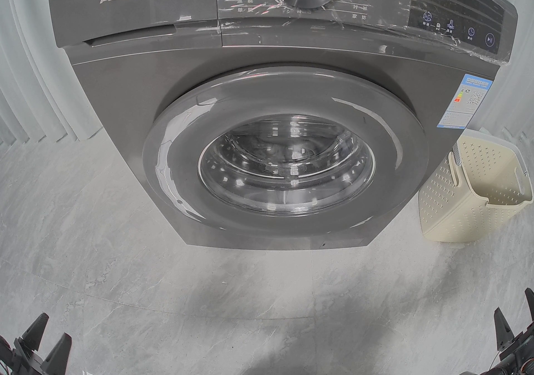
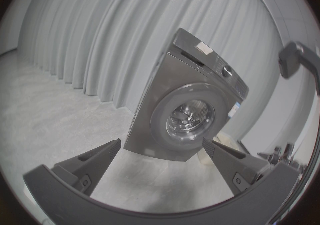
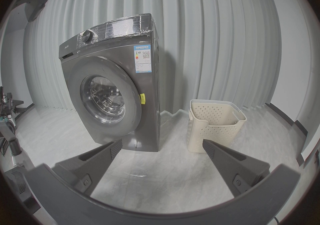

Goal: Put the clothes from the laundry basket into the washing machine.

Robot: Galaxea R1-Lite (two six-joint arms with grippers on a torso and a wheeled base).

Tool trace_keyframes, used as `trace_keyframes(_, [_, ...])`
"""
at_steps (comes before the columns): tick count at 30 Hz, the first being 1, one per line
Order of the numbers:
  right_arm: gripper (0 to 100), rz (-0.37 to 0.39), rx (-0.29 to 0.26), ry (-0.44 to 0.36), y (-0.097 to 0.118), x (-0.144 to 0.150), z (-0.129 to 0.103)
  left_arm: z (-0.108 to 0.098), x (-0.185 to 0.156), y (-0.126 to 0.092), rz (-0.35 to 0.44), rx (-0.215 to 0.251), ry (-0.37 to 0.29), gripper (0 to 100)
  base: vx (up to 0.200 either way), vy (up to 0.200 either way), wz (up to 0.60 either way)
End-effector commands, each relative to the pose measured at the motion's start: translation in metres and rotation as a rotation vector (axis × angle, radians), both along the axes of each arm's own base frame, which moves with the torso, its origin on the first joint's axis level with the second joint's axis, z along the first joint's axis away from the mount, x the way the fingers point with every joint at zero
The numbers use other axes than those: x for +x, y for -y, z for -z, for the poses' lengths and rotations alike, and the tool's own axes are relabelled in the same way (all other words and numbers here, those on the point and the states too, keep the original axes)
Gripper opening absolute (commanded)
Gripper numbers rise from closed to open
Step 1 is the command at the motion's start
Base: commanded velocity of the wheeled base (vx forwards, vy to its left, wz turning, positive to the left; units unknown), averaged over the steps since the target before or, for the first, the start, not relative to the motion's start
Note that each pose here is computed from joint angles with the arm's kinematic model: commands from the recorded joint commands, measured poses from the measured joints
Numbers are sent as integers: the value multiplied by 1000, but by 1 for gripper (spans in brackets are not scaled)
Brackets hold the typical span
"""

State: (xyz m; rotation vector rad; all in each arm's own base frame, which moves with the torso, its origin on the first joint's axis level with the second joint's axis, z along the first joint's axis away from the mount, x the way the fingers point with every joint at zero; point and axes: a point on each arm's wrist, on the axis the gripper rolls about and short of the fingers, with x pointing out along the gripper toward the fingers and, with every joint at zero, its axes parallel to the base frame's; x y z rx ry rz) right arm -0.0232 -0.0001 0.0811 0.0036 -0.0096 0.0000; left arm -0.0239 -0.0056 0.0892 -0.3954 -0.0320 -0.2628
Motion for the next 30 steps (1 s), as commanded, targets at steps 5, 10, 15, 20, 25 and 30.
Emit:
trace_keyframes(5, [100, 12, 18, -3, 0, 0, 5, 5, 1, -4, -192, 87, 21, 100, 0, 0, 0])
trace_keyframes(10, [100, 12, 13, -5, 0, 0, 5, 7, 0, -9, -412, 362, -6, 100, 0, 0, 0])
trace_keyframes(15, [100, 8, 7, -5, 0, 0, 5, 6, -2, -9, -407, 415, -42, 100, 0, 0, 0])
trace_keyframes(20, [100, 8, 9, -6, 0, 0, 5, 14, 1, -4, -208, 417, -22, 100, 0, 0, 0])
trace_keyframes(25, [100, 12, 12, -6, 0, 0, 5, 14, 1, -6, -301, 394, -45, 100, 0, 0, 0])
trace_keyframes(30, [100, 9, 10, -5, 0, 0, 5, 14, 1, -6, -292, 394, -43, 100, 0, 0, 0])
